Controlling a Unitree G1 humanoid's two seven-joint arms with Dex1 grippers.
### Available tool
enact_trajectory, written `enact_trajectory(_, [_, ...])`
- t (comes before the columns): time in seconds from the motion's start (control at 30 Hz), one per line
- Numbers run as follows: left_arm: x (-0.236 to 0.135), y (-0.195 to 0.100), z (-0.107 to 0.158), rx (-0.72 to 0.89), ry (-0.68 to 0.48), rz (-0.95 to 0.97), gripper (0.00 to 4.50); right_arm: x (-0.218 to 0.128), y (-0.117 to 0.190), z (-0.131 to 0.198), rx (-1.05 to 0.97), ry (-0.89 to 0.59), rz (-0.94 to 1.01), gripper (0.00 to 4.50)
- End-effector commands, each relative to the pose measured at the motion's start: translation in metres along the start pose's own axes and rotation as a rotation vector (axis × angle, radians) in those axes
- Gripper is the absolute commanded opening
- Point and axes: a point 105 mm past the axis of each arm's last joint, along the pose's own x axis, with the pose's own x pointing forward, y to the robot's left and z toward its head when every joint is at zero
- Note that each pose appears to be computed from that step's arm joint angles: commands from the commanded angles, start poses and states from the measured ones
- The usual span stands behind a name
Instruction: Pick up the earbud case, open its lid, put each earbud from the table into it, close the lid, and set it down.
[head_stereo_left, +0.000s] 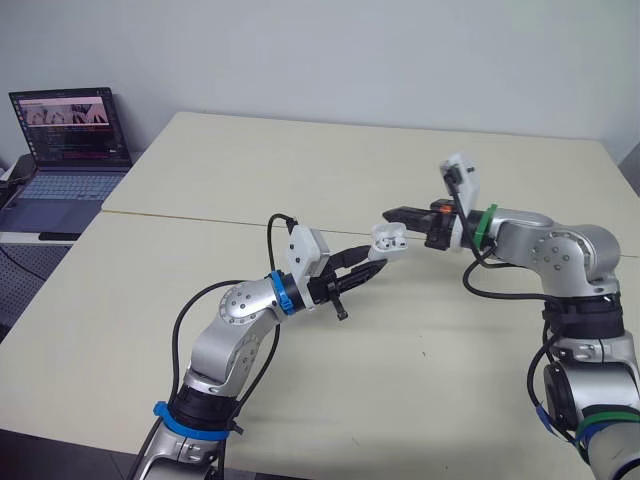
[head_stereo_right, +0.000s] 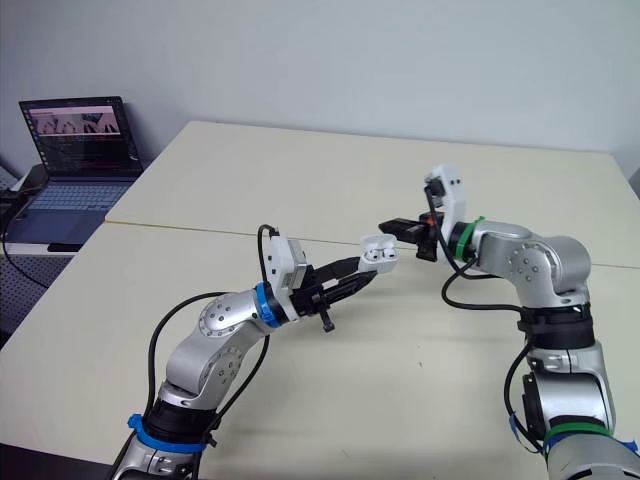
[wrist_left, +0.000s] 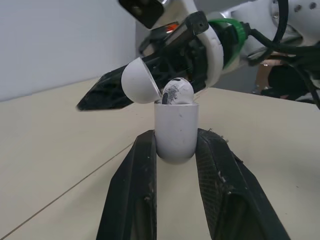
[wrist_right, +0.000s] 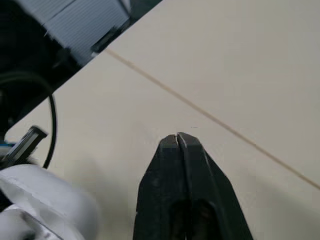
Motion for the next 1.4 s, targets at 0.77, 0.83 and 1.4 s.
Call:
enact_trajectory(0.77, [-0.005,-0.025,-0.031,-0.422,0.098,0.009,0.75,-0.064,0.025,0.002,-0.437,-0.184,0.048,0.55])
enact_trajectory(0.83, [-0.002,-0.031,-0.042,-0.578,0.147,0.031,0.75,-0.075,0.028,-0.016,-0.468,-0.111,0.075,1.22])
enact_trajectory(1.4, [-0.027,-0.029,-0.098,-1.067,0.375,0.335,2.57,-0.098,0.016,-0.061,-0.542,0.04,0.039,4.5])
